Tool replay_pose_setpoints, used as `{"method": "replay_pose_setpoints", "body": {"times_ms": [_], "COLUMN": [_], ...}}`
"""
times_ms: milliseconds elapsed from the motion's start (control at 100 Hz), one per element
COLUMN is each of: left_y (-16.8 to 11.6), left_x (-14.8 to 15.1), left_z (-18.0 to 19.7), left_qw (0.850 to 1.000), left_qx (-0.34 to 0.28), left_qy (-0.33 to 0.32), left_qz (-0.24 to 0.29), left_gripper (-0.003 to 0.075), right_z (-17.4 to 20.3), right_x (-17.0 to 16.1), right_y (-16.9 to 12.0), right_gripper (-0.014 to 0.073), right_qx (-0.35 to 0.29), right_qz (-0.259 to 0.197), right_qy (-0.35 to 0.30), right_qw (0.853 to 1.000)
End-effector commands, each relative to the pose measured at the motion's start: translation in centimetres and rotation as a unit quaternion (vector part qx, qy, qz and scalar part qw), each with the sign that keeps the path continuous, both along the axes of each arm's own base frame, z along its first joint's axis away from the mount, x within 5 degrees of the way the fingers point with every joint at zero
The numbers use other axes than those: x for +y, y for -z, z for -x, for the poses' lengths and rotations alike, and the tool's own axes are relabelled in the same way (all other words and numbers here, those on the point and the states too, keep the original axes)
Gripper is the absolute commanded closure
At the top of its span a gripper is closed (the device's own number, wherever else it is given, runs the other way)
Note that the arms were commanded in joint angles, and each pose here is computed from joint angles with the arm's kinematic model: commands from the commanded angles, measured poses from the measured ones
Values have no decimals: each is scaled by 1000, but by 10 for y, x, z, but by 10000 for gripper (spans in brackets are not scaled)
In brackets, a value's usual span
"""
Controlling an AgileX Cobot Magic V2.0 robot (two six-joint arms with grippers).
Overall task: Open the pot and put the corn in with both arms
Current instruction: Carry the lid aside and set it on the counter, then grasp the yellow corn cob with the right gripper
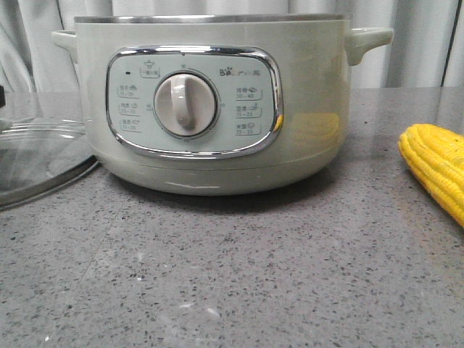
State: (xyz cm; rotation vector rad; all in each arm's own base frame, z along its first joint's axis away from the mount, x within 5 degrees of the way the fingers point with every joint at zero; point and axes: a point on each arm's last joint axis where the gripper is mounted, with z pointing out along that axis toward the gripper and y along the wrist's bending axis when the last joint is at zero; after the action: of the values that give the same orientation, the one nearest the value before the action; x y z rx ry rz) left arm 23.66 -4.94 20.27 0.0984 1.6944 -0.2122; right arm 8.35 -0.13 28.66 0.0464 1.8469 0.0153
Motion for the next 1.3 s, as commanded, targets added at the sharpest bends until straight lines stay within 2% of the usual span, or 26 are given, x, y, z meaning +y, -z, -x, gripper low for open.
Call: {"method": "replay_pose_setpoints", "body": {"times_ms": [0,240,340,440,510,670,760,910,1140,1210,1290], "left_y": [-26,-47,-61,-77,-86,-110,-122,-133,-138,-138,-138], "left_x": [-2,0,1,2,3,10,14,20,24,24,24], "left_z": [-2,8,17,31,42,69,88,113,129,129,129], "left_qw": [996,992,989,986,985,977,971,967,965,965,965], "left_qx": [-82,-123,-145,-164,-172,-210,-234,-251,-260,-261,-261], "left_qy": [3,4,7,19,25,22,21,18,17,17,17], "left_qz": [23,32,35,27,21,27,31,33,35,35,35], "left_gripper": [349,349,349,349,349,349,353,353,353,353,353], "right_z": [-4,-5,-8,-18,-29,-63,-79,-109,-141,-145,-147], "right_x": [0,0,1,3,5,22,34,51,59,60,60], "right_y": [-15,-18,-17,-20,-22,-29,-31,-25,8,15,18], "right_gripper": [659,659,658,629,549,253,196,197,206,287,507], "right_qx": [-50,-53,-13,38,77,158,204,271,365,384,392], "right_qz": [4,-2,-17,-11,-3,-10,-26,-31,-25,-23,-22], "right_qy": [0,-1,-1,-10,-24,-71,-97,-118,-113,-111,-111], "right_qw": [999,999,1000,999,997,985,974,955,924,916,913]}}
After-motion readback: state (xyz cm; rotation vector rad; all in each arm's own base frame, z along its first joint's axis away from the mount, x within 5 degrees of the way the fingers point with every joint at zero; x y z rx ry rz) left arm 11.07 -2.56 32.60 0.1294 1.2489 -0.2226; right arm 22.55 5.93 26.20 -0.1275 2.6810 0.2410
